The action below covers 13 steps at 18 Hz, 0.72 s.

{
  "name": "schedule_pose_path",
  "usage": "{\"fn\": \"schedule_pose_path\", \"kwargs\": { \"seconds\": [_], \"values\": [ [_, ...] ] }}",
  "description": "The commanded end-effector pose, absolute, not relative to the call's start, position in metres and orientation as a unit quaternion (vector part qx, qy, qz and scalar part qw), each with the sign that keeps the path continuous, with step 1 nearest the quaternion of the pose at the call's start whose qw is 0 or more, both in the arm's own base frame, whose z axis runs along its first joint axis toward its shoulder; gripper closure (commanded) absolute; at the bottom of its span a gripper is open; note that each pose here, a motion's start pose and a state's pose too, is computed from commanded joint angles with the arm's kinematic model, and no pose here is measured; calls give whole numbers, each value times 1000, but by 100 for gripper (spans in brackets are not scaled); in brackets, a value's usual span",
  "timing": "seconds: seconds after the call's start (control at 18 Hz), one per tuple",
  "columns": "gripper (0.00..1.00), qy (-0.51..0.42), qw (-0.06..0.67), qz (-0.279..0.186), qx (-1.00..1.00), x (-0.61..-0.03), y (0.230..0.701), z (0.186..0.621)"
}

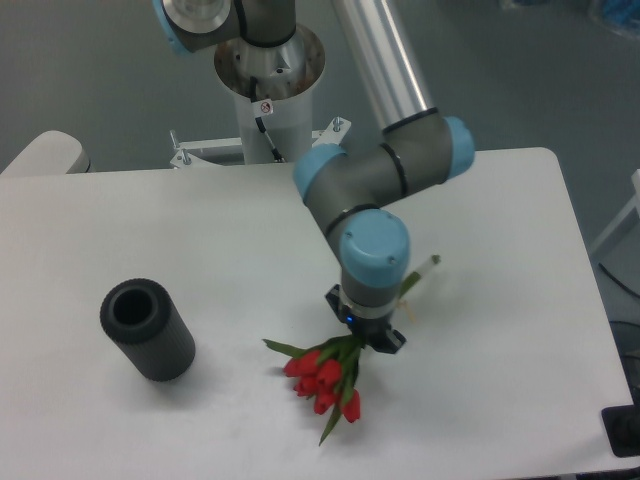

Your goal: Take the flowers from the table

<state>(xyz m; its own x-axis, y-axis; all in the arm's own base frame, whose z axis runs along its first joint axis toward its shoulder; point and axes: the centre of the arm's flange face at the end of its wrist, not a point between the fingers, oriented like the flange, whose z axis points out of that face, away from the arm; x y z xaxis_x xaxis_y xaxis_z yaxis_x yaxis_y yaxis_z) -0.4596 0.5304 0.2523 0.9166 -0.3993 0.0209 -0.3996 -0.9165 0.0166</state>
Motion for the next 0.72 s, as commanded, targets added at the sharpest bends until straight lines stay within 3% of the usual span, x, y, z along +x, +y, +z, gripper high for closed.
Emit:
{"fn": "schedule_pose_path", "kwargs": {
  "seconds": [0.72],
  "values": [
    [100,-247,2,-11,969,-530,537,263]
  ]
}}
